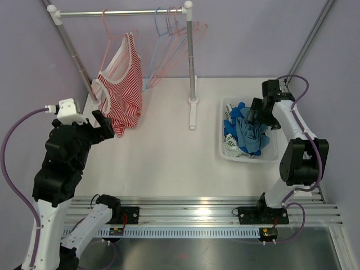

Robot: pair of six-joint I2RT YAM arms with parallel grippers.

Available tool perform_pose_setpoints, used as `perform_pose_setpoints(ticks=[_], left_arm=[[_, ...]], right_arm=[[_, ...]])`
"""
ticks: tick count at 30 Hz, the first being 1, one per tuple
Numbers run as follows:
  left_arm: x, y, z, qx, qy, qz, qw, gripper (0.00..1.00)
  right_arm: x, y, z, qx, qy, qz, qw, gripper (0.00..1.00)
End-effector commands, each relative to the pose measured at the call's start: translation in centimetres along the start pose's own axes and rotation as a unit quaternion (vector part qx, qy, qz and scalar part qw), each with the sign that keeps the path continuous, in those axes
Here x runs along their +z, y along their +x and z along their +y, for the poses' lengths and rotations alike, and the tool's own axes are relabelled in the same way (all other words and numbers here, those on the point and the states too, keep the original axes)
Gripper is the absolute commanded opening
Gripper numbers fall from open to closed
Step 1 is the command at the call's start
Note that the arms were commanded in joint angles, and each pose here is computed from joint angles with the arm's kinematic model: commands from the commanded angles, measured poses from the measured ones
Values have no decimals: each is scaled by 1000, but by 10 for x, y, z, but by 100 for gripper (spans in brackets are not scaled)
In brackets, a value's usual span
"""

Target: Remove the tank top from the hanger

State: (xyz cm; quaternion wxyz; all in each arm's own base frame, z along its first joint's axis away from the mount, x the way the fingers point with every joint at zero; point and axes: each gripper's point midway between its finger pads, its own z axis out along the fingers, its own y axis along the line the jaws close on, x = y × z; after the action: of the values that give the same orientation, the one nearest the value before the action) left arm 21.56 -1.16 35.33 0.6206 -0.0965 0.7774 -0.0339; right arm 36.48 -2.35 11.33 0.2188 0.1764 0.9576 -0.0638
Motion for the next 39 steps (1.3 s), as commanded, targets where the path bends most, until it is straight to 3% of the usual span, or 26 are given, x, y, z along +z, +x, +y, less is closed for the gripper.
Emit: perform_pose_setpoints(ticks=[1, 9, 12, 13, 15, 16, 17, 19, 20, 24, 29, 34, 37, 38, 39], left_arm=[[4, -28, -13, -5, 11, -1, 1000, 99], [20, -94, -33, 5, 12, -27, 1000, 99], [48, -101, -41, 35, 6, -8, 999, 99], [47, -117, -44, 33, 9, -21, 999, 99], [74, -115, -49, 40, 11, 4, 999, 99], [76, -129, -50, 35, 14, -8, 999, 99], [86, -132, -46, 33, 12, -4, 999, 99], [111, -139, -46, 36, 14, -6, 999, 99], [116, -150, -46, 31, 27, -18, 999, 99], [155, -165, -57, 41, 76, -25, 996, 99], [217, -160, -28, 32, 51, 2, 998, 99], [244, -158, -29, 36, 102, 6, 994, 97], [256, -150, -40, 40, 141, 18, 989, 83], [259, -147, -43, 39, 152, 21, 987, 70], [263, -144, -44, 34, 155, 27, 987, 68]], right_arm=[[-54, -36, -9, -8, 15, -58, 998, 100], [-109, -62, -14, 7, -8, -143, 990, 100], [-135, -55, 22, 0, -136, -174, 975, 99], [-151, -45, 50, -14, -228, -169, 959, 99], [-183, -34, 75, -10, -335, -202, 920, 100], [-204, -17, 96, -24, -419, -191, 887, 100], [-233, -7, 102, -10, -472, -202, 858, 100], [-248, 14, 117, -31, -555, -203, 806, 99], [-258, 22, 116, -35, -572, -205, 794, 100], [-247, 41, 120, -69, -536, -207, 816, 100], [-256, 61, 138, -110, -548, -198, 805, 100], [-260, 71, 143, -122, -560, -185, 799, 100], [-258, 77, 145, -130, -558, -182, 799, 100], [-258, 78, 145, -131, -557, -181, 799, 100], [-256, 78, 146, -131, -556, -182, 800, 99]])
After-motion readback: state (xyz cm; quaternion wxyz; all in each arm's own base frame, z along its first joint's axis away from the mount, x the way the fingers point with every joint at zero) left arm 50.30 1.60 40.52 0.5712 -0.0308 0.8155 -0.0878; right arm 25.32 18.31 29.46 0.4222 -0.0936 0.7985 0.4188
